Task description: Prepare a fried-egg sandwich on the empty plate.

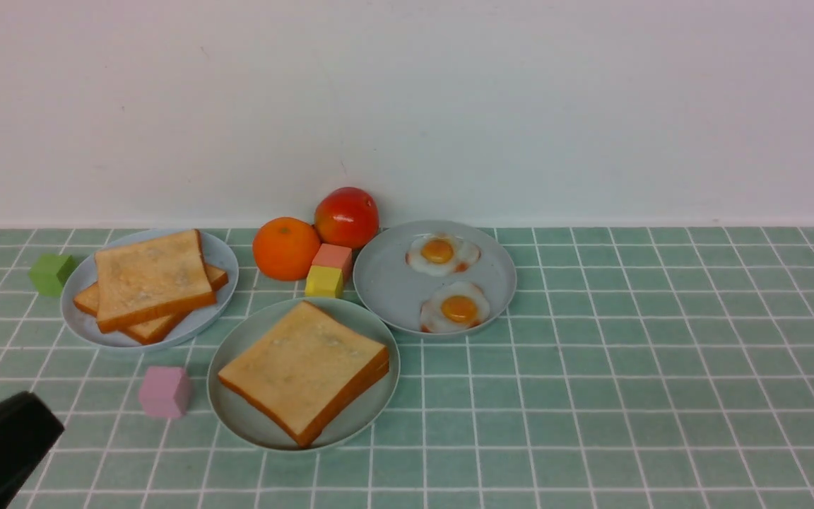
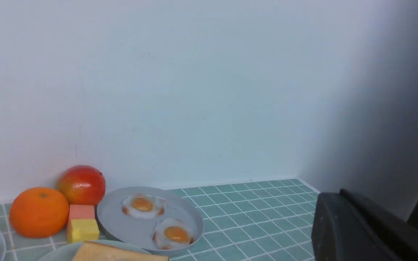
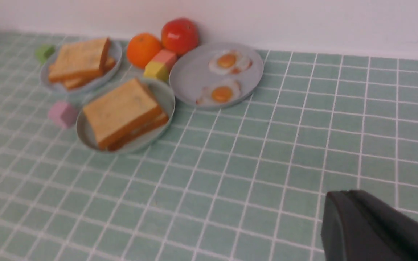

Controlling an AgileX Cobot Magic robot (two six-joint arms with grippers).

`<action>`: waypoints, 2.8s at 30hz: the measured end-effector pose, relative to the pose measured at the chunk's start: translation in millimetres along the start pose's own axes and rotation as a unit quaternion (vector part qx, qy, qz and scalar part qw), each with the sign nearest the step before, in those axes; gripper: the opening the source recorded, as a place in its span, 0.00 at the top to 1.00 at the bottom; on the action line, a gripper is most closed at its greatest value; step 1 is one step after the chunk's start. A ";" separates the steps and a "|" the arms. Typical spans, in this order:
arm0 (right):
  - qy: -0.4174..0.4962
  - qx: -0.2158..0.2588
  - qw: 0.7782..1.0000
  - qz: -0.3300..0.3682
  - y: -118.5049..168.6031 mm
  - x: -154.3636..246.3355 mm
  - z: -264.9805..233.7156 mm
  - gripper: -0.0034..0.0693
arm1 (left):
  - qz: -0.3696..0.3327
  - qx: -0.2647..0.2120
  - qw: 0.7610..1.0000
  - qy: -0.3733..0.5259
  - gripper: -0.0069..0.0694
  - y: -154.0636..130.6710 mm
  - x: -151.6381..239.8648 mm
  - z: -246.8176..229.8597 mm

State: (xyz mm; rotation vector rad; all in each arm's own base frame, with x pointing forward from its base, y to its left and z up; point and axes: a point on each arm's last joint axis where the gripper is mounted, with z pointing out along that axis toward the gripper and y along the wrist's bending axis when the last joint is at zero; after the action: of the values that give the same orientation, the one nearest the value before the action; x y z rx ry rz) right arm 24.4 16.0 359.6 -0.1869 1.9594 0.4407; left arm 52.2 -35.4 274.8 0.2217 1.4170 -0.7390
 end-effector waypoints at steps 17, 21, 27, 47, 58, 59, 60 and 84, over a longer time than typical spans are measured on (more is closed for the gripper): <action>-0.008 0.012 0.998 0.064 -20.5 59.8 68.3 0.94 | -0.001 -0.011 0.990 0.141 0.93 3.2 29.6 -4.1; 0.007 0.030 0.999 0.043 -25.7 70.5 73.6 0.94 | -0.001 -0.011 0.990 0.141 0.93 3.2 29.7 -4.1; -0.048 0.111 0.993 -0.010 -42.8 85.3 73.7 0.97 | -0.001 -0.011 0.990 0.143 0.93 3.2 30.0 -4.2; -0.064 0.179 0.981 -0.031 -63.3 155.3 85.7 0.97 | 0.000 -0.011 0.990 0.143 0.92 3.2 30.0 -4.2; -0.063 0.179 0.981 -0.031 -63.3 155.3 85.6 0.97 | 0.000 -0.011 0.990 0.143 0.91 3.2 30.0 -4.2; -0.063 0.179 0.981 -0.031 -63.3 155.3 85.6 0.97 | 0.000 -0.011 0.990 0.143 0.91 3.2 30.0 -4.2; -0.063 0.179 0.981 -0.032 -63.3 155.3 85.6 0.97 | 0.000 -0.011 0.990 0.143 0.91 3.2 30.0 -4.2; -0.063 0.179 0.981 -0.033 -63.4 155.3 85.6 0.95 | 0.070 -0.208 0.975 0.023 0.93 38.3 54.3 -22.8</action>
State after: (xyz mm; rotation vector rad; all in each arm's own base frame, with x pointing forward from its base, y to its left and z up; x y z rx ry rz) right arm 52.4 1.5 174.0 0.0083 1.8674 0.0497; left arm 54.8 -11.5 208.8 0.0101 1.5489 -0.3115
